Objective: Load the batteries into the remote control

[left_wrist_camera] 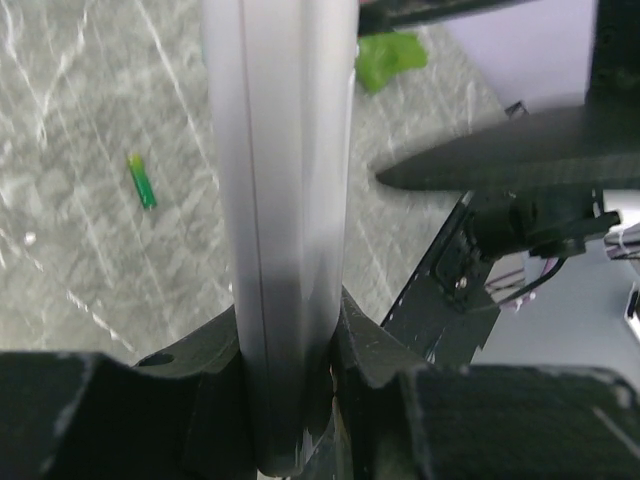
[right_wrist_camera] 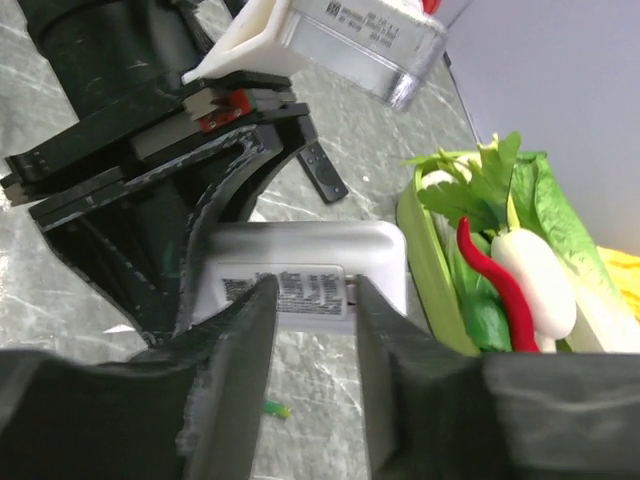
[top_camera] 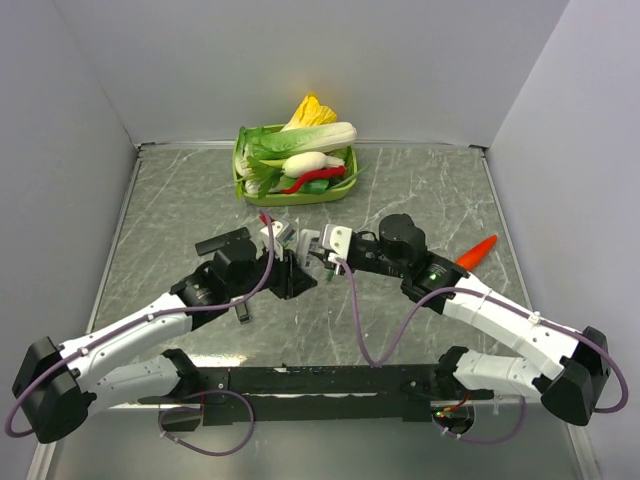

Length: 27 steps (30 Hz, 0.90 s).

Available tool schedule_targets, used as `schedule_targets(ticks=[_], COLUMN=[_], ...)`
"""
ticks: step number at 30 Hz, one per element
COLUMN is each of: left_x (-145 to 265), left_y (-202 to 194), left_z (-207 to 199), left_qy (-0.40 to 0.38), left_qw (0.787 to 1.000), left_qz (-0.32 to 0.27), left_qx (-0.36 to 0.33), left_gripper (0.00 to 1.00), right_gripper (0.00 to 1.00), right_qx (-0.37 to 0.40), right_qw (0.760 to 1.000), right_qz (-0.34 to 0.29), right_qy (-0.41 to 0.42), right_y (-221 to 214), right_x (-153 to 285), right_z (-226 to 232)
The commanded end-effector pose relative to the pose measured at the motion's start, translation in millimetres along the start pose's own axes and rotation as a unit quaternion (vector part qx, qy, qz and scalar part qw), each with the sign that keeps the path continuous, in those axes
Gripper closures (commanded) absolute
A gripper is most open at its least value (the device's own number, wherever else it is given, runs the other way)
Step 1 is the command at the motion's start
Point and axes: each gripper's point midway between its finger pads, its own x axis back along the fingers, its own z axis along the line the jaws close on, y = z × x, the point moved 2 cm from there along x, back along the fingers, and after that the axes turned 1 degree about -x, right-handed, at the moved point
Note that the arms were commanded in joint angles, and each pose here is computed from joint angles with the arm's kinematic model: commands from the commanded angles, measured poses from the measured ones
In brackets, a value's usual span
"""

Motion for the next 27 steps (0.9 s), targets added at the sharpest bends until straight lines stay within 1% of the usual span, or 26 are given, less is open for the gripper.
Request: schedule_targets(ticks=[1,9,13,15,16,17,18,19,20,21,22,23,25,26,27], left_x=[-2,-9,-11,-12,-12,-12,-11,-11,-10,-10,-9,-8,-7,-4,-4], left_y=[65,57,51,45,44,43,40,40,38,37,35,35,34,38,37], left_z=[-25,-8,-6,-3,-2,-3,-2,-3,-3,-4,-3,-4,-5,-7,-7], left_qy=[-0.034,-0.017,-0.022,-0.016,-0.015,-0.018,-0.019,-0.022,-0.026,-0.027,-0.028,-0.031,-0.034,-0.040,-0.042], left_qw=[0.993,0.995,0.996,0.997,0.997,0.997,0.997,0.997,0.997,0.997,0.997,0.997,0.997,0.996,0.996], left_qz=[-0.109,-0.098,-0.089,-0.075,-0.074,-0.072,-0.069,-0.070,-0.067,-0.065,-0.063,-0.065,-0.068,-0.078,-0.079], left_qx=[-0.016,0.012,0.007,0.008,0.006,0.004,0.002,-0.004,-0.006,-0.010,-0.014,-0.018,-0.025,-0.030,-0.032], left_gripper=[0.99,0.99,0.99,0.99,0.99,0.99,0.99,0.99,0.99,0.99,0.99,0.99,0.99,0.99,0.99], right_gripper=[0.69,0.80,0.80,0.77,0.76,0.70,0.64,0.58,0.44,0.39,0.33,0.20,0.07,0.01,0.01], right_qx=[-0.084,-0.106,-0.111,-0.109,-0.102,-0.103,-0.095,-0.096,-0.111,-0.119,-0.134,-0.172,-0.217,-0.257,-0.278], right_qw=[0.989,0.987,0.988,0.990,0.992,0.993,0.995,0.995,0.994,0.992,0.989,0.982,0.972,0.960,0.953], right_qz=[0.042,0.052,0.048,0.037,0.029,0.026,0.003,-0.003,-0.008,-0.024,-0.031,-0.047,-0.047,-0.059,-0.055], right_qy=[0.116,0.111,0.097,0.086,0.066,0.052,0.021,0.004,-0.017,-0.045,-0.056,-0.060,-0.081,-0.093,-0.105], right_y=[-39,-56,-58,-51,-44,-42,-30,-27,-26,-19,-16,-5,0,15,16], right_x=[-6,-8,-5,-2,2,4,7,11,14,21,25,29,36,39,38], right_z=[61,67,64,59,52,48,36,30,23,8,2,-5,-18,-26,-31])
